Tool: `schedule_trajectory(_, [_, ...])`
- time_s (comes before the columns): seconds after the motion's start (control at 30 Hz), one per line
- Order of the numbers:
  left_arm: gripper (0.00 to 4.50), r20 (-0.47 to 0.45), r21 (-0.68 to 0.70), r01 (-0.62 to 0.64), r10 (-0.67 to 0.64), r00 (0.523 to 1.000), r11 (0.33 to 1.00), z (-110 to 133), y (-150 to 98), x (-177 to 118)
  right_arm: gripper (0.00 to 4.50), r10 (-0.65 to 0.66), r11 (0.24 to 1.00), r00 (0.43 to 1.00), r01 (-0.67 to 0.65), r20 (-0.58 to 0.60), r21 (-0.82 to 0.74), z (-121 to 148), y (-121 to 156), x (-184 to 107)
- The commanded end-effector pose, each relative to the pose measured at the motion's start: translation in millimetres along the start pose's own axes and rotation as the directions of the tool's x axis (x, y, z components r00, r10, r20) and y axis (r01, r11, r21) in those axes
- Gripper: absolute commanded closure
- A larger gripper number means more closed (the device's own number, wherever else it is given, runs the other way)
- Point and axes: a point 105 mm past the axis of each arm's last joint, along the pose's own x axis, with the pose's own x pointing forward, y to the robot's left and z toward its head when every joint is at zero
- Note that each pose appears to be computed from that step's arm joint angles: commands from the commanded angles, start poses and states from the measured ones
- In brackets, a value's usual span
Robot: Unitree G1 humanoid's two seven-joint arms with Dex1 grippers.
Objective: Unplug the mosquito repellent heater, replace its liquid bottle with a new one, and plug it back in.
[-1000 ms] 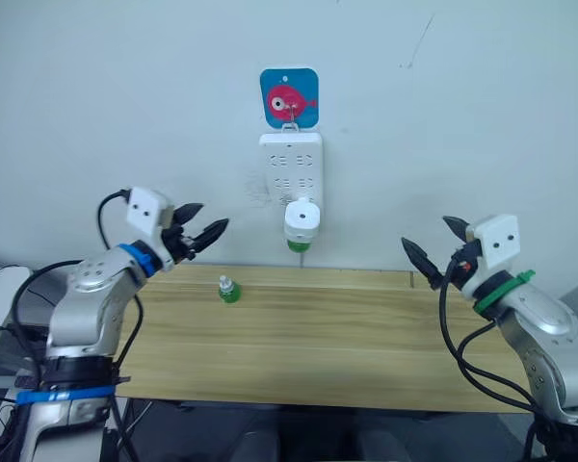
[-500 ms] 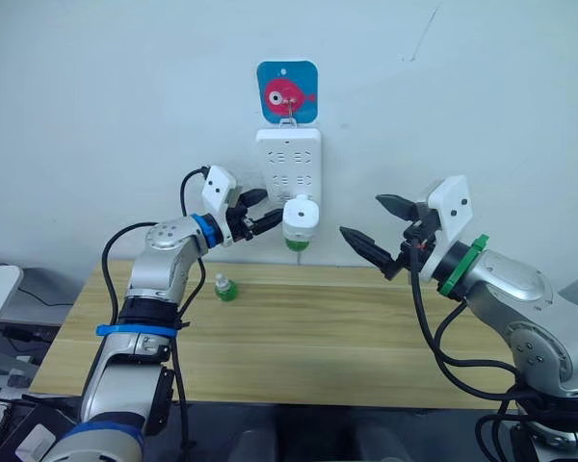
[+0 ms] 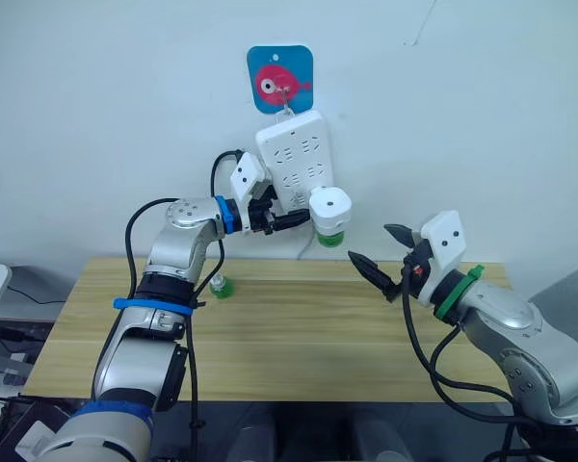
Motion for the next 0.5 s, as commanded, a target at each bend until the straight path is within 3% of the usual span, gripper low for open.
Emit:
schedule_trajectory(0.03, [2.57,0.023,0.016,0.029,-0.03,0.999,0.999,7.9,-4.2,-1.5,0.0,-0.049,0.998,0.997,0.052,0.064,-0.044,14.9,1.4,-1.7])
schedule_trajectory(0.1, [3.09,0.027,-0.005,0.026,-0.026,0.999,1.0,7.4,-5.4,-3.1,0.0,-0.061,0.996,0.995,0.066,0.08,-0.056,18.8,5.3,2.1])
schedule_trajectory(0.5, [3.12,0.022,-0.043,0.016,-0.015,1.0,0.999,6.0,-10.3,0.9,0.0,-0.066,0.996,0.983,0.076,0.174,-0.052,40.2,31.0,35.1])
